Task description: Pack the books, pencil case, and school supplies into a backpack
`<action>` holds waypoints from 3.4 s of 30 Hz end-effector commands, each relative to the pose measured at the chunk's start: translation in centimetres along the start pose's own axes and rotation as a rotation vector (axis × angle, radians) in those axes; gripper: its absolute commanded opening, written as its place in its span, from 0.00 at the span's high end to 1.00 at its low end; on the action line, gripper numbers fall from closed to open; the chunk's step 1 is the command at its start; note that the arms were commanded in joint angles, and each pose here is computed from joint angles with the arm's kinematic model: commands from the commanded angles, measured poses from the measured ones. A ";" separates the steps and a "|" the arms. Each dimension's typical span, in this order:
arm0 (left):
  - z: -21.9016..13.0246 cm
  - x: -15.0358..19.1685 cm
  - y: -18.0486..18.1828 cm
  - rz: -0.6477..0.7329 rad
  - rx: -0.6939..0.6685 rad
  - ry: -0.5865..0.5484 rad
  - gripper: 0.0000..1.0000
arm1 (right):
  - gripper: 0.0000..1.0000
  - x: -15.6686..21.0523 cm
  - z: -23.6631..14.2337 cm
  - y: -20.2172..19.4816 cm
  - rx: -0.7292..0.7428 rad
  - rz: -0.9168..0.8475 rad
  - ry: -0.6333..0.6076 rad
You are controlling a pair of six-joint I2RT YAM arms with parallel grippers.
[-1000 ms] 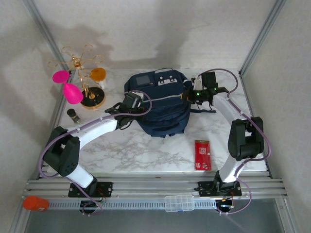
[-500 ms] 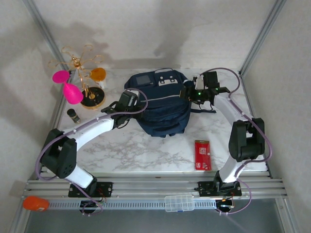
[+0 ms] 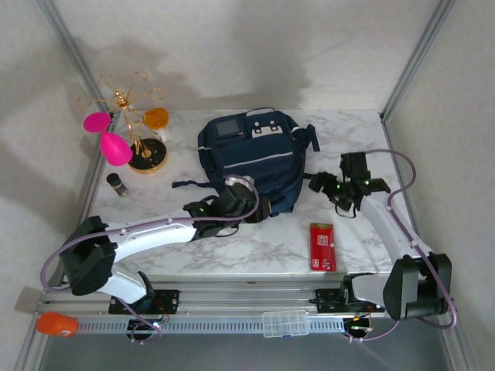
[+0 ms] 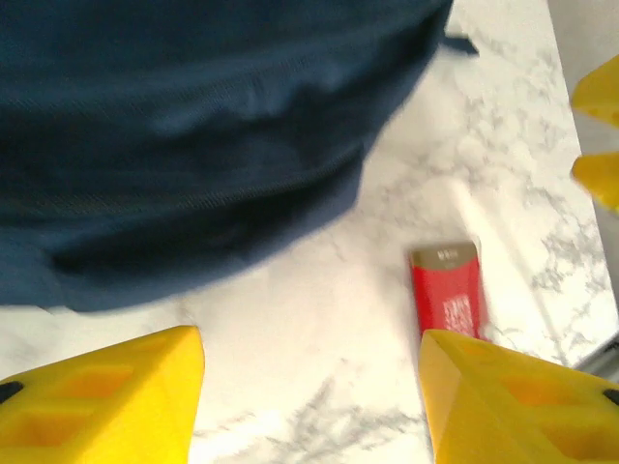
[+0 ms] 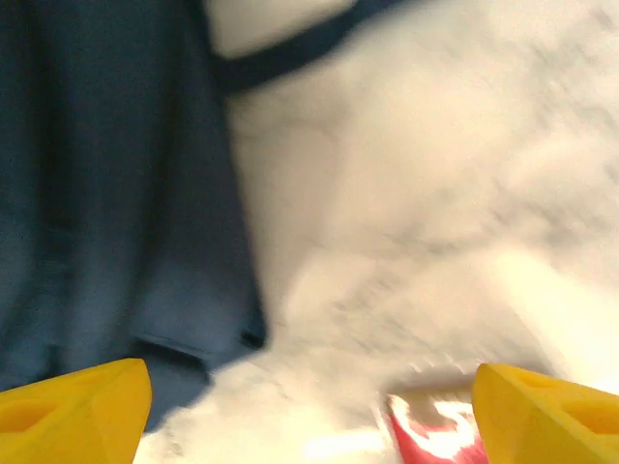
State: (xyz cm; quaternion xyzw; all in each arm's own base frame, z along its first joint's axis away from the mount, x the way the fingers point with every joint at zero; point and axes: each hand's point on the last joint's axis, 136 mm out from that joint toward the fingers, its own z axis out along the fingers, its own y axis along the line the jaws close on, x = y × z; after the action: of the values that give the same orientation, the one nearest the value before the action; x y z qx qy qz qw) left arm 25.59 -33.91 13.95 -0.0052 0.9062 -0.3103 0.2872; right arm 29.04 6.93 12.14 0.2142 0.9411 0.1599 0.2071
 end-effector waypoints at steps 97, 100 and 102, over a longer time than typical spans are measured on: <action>14.9 8.8 -2.0 0.038 -0.009 0.260 1.00 | 0.78 9.9 2.2 -2.3 -0.386 0.200 0.166; 14.3 8.0 -2.7 0.052 -0.001 0.244 0.99 | 0.84 9.4 1.9 -2.3 -0.373 0.187 0.145; 13.8 7.5 -3.4 0.057 0.016 0.237 0.97 | 0.89 8.8 1.5 -2.1 -0.367 0.176 0.131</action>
State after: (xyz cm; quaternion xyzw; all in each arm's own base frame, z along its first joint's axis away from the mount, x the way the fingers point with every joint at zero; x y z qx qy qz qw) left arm 25.72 -46.99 2.17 0.0530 0.9265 -0.3258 0.1807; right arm 21.16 9.72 5.93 0.2561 0.8833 0.3631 0.1495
